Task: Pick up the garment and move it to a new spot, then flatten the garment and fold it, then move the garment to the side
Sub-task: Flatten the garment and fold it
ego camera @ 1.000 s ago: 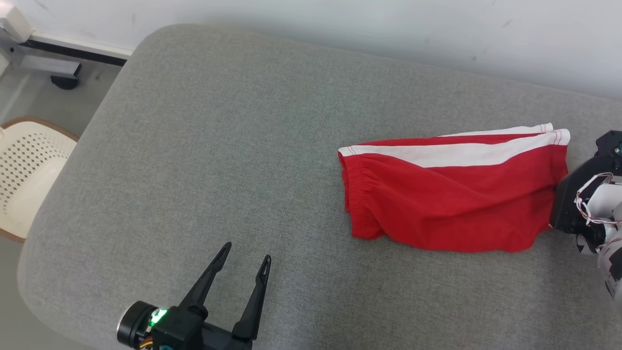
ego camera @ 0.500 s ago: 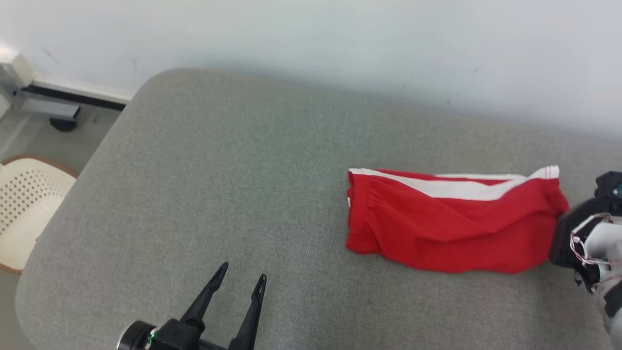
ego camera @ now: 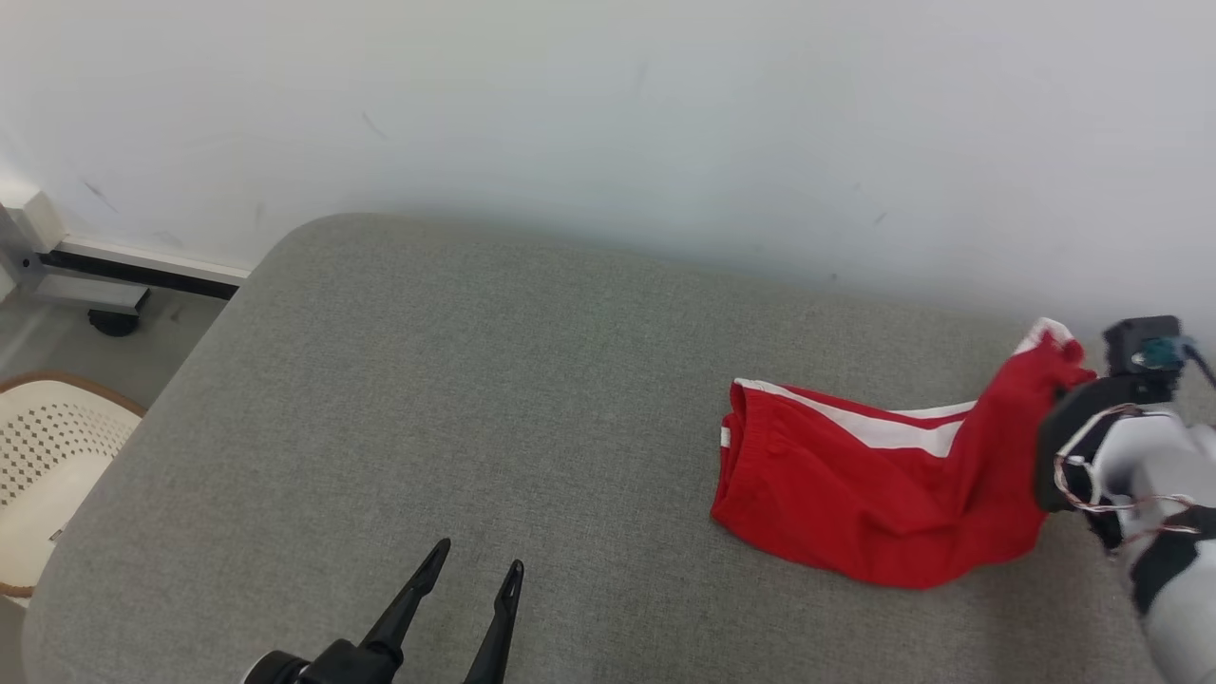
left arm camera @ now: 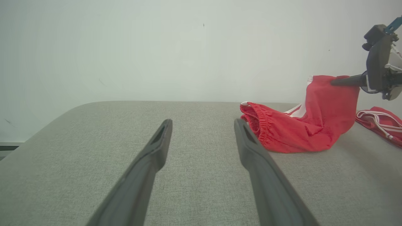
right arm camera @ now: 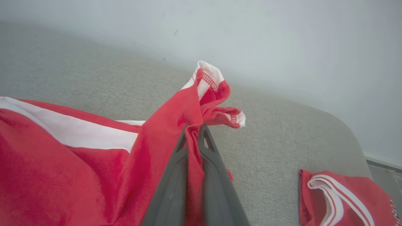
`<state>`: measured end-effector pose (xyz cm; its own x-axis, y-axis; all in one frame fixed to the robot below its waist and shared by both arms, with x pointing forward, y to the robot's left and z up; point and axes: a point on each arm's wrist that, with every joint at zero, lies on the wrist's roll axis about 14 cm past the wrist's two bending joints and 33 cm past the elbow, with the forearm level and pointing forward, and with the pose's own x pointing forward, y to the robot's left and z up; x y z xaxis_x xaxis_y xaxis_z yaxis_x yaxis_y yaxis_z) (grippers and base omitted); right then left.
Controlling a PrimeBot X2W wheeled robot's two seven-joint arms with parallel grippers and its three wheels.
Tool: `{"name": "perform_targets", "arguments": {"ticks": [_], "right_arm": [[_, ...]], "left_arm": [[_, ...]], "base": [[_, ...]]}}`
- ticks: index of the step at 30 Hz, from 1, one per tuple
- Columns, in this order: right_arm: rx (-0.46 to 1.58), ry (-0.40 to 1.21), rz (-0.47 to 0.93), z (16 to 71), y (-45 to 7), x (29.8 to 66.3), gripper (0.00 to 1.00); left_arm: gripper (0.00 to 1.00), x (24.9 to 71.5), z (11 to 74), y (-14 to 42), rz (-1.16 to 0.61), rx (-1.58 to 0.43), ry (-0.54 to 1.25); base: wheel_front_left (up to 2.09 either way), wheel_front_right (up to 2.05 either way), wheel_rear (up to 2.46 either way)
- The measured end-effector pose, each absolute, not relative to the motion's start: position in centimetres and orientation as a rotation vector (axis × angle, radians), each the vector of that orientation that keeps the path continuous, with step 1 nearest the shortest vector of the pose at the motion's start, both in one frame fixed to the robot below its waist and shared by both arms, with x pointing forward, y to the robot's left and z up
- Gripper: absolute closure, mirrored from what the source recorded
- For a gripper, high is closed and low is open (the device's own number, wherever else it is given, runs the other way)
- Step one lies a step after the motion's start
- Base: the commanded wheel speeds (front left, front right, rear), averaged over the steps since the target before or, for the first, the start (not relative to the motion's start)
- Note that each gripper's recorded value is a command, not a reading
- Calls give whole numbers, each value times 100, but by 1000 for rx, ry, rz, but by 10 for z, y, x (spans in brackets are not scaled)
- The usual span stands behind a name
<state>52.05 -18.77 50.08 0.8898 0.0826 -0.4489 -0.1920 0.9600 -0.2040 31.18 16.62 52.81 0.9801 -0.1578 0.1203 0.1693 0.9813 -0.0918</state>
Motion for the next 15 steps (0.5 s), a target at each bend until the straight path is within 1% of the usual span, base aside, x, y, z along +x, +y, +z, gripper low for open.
{"name": "perform_targets", "arguments": {"ticks": [5,9,15], "right_arm": [[-269,412,296,506,-113,517,100],[-267,415,418,502,-54,505,100],[-285,465,521,487,-8,488,100]], "left_arm": [[0,310,530,165,-169,-103,-121],[0,308,529,164,-170,-107,-117],[0,306,527,165,-159,-117,-112]], "base": [[0,0,0],[0,0,0],[0,0,0]]}}
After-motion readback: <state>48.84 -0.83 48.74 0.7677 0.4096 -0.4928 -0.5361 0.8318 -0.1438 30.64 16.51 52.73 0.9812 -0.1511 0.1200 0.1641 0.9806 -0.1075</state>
